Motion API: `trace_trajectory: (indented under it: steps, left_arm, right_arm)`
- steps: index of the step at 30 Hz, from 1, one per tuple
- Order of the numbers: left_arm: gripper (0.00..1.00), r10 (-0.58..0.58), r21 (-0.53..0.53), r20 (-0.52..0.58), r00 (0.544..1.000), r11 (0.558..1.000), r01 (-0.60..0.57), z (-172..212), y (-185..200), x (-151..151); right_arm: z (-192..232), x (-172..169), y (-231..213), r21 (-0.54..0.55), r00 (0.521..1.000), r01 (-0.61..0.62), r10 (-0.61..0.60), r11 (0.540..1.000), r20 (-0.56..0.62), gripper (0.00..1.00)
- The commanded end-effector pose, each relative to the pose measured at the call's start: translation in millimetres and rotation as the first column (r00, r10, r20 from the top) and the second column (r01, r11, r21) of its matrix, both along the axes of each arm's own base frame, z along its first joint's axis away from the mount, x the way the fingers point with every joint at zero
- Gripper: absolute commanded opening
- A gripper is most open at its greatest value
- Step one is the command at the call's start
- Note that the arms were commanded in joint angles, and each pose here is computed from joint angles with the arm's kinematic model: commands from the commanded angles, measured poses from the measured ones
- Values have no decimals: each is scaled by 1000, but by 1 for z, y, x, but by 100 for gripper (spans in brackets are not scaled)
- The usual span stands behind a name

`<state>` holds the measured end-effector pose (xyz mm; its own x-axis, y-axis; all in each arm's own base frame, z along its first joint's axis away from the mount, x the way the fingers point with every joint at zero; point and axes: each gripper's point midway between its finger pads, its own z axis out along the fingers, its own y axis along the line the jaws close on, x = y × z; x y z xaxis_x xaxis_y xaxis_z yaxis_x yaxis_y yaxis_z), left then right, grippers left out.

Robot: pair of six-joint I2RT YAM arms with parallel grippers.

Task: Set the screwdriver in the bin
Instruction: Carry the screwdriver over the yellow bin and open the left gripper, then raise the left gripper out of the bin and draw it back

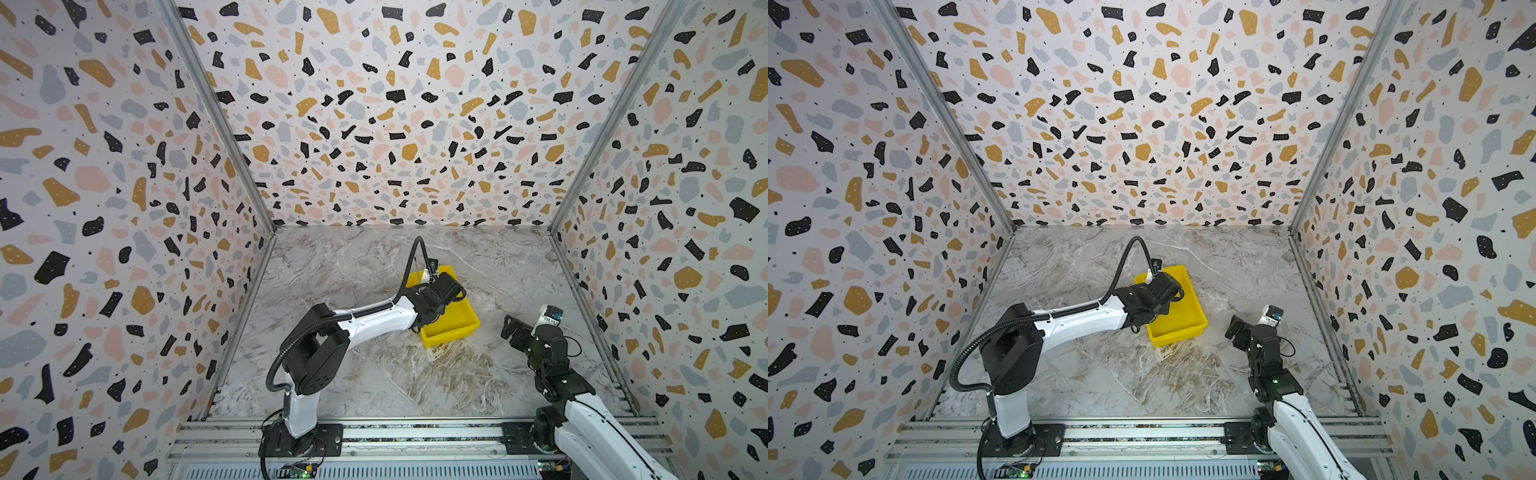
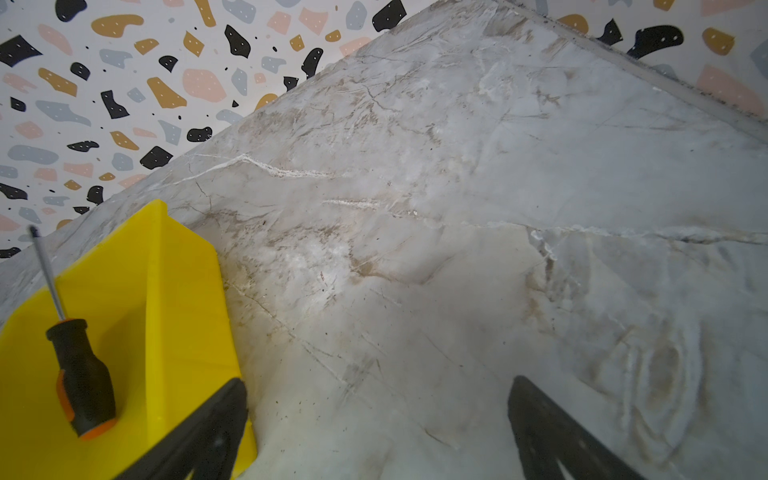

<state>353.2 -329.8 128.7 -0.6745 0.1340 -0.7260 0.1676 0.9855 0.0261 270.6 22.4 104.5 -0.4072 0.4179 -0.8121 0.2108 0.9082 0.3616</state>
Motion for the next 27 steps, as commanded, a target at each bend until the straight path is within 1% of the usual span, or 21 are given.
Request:
trace_trajectory:
  steps: [1, 5, 8, 10, 12, 13, 18, 21, 24, 27]
  left_arm:
    - [15, 8, -24, 57, 998, 1000, -7, 29, 13, -2]
    - [21, 67, -44, 63, 996, 997, -64, 37, 36, 0]
    - [34, 91, -87, 50, 995, 992, -87, 40, 39, 2]
    - [41, 84, -121, 46, 995, 990, -77, 40, 31, 4]
    - [42, 59, -147, 36, 998, 988, -54, 34, 19, 8]
    - [42, 50, -143, 30, 998, 989, -46, 28, 14, 10]
    - [42, 14, -58, -44, 999, 998, -17, -15, -7, 20]
    - [43, -17, -68, -90, 996, 998, 11, -33, -21, 20]
    - [43, -28, -68, -110, 994, 997, 21, -49, -24, 16]
    - [43, -35, -20, -123, 992, 999, 33, -66, -18, 15]
  right_arm:
    - [5, 1, 1, 7, 1000, 3, -3, 1000, 14, 99]
    - [5, 1, 1, 7, 1000, 1, -2, 1000, 10, 99]
    - [4, 1, 1, 5, 1000, 3, -3, 1000, 7, 99]
    - [4, 1, 1, 5, 1000, 3, -3, 1000, 8, 99]
    - [4, 2, 0, 4, 1000, 5, -5, 1000, 7, 99]
    - [4, 2, 1, 5, 1000, 3, -3, 1000, 6, 99]
    - [3, 2, 0, 2, 1000, 6, -6, 1000, -1, 99]
    - [3, 2, 1, 1, 1000, 3, -3, 1000, 0, 99]
    - [3, 2, 1, 1, 1000, 3, -3, 1000, 0, 99]
    - [3, 3, 2, 2, 1000, -2, 2, 1000, -3, 99]
